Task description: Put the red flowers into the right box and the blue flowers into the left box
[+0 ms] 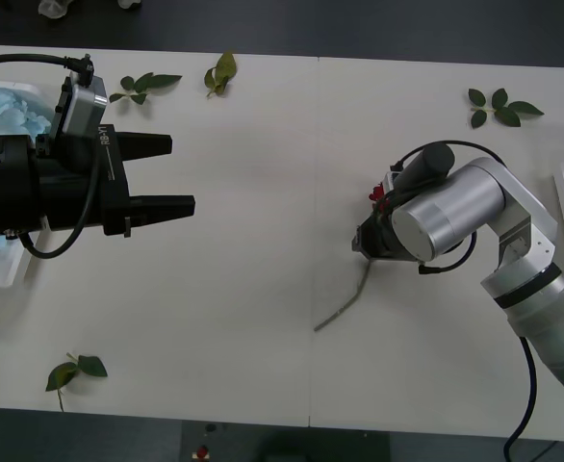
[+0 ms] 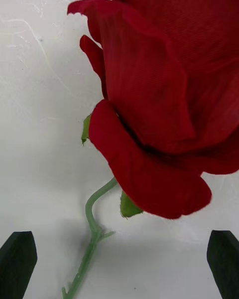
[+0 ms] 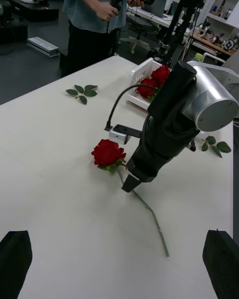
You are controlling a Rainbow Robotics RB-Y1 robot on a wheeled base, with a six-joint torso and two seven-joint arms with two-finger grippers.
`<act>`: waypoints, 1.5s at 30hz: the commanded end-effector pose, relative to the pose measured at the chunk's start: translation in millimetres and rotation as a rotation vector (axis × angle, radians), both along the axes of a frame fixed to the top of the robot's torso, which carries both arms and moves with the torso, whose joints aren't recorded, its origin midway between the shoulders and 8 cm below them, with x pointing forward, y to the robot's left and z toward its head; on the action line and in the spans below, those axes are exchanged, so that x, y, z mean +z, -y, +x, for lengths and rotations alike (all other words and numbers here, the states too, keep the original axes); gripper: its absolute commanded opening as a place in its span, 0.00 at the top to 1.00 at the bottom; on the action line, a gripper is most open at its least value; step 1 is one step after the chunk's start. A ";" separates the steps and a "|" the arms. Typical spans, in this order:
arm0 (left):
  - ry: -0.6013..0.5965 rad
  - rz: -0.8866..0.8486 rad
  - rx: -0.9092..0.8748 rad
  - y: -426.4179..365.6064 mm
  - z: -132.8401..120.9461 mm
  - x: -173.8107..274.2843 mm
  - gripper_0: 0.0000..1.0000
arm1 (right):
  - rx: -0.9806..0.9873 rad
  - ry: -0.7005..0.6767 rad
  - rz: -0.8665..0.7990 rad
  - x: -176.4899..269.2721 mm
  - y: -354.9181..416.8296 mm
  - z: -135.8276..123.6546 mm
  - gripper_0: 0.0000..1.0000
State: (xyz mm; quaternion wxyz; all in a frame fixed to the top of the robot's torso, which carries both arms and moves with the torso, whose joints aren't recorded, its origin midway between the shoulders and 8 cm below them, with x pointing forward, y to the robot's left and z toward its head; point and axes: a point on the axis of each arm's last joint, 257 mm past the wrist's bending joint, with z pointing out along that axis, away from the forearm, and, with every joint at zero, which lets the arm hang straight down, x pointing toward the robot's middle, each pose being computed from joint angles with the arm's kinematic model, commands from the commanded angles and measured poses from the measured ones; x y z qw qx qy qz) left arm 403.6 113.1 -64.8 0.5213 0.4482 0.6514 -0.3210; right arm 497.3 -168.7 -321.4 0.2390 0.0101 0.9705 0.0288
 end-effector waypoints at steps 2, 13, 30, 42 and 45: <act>0.083 0.030 -0.014 -2.9 -0.4 11.5 0.00 | -0.004 0.014 0.025 6.1 -13.1 7.8 0.00; 0.083 0.030 -0.014 -2.9 -0.4 11.5 0.00 | -0.007 -0.012 0.034 -5.3 -22.4 3.4 0.00; 0.083 0.030 -0.014 -2.9 -0.4 11.5 0.00 | 0.003 -0.008 0.022 -13.5 -25.7 3.9 0.12; 0.083 0.030 -0.014 -2.9 -0.4 11.5 0.00 | 0.001 -0.008 -0.009 -17.2 -21.6 2.3 1.00; 0.083 0.030 -0.014 -2.9 -0.4 11.5 0.00 | -0.003 -0.015 -0.016 -18.1 -19.5 0.7 1.00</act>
